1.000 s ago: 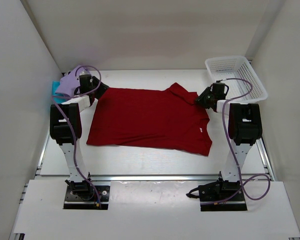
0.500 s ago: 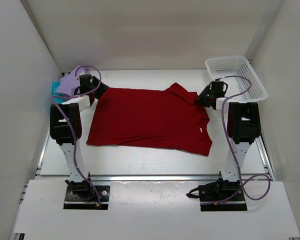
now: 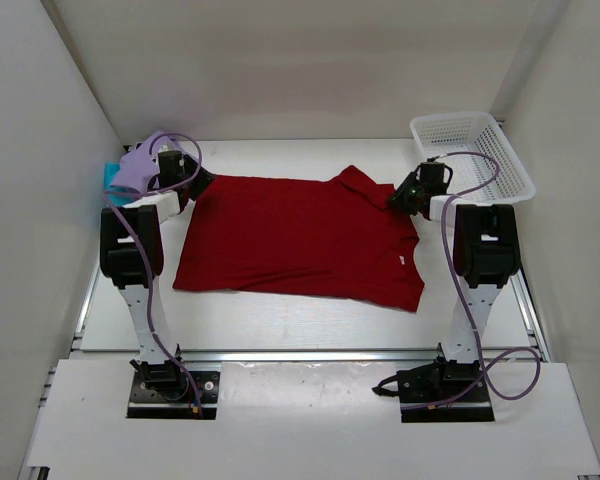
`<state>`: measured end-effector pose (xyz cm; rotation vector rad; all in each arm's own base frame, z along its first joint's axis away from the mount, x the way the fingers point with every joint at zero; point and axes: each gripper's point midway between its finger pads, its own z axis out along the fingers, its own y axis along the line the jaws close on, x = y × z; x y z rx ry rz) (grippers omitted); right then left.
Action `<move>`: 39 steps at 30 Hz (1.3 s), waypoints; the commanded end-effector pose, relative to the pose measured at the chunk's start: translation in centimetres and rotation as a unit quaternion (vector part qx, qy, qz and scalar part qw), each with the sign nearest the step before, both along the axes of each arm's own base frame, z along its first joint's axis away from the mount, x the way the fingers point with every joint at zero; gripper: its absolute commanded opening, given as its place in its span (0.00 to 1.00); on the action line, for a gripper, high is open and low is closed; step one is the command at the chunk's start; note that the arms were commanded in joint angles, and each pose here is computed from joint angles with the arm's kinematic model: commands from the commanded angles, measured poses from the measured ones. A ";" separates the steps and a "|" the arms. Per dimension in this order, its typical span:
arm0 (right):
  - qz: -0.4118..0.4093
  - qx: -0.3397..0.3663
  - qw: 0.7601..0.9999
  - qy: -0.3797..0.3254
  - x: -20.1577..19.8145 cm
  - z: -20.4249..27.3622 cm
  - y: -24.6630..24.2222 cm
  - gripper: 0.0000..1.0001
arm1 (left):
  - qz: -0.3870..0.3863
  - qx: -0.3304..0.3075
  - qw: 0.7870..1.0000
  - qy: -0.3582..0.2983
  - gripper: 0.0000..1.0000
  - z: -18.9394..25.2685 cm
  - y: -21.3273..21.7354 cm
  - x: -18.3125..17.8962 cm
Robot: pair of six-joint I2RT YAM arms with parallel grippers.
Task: Fold and stack the t-shirts
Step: Grap the side of the flattened tshirt furthest away from the robot with both arms
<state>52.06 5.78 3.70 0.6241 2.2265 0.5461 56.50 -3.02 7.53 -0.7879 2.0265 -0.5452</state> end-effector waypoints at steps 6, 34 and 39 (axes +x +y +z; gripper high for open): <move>0.008 -0.001 1.000 -0.019 0.3 1.2 0.6 0.10 | 0.009 0.010 1.000 -0.017 0.55 1.4 0.7 0.9; -0.009 -0.143 0.990 0.005 0.1 1.4 -1.9 0.24 | 0.009 0.022 1.000 -0.016 0.55 1.2 1.1 1.6; 0.006 -0.105 0.994 0.003 0.3 1.0 -1.1 0.24 | 0.007 0.021 1.000 -0.016 0.55 1.1 1.0 1.6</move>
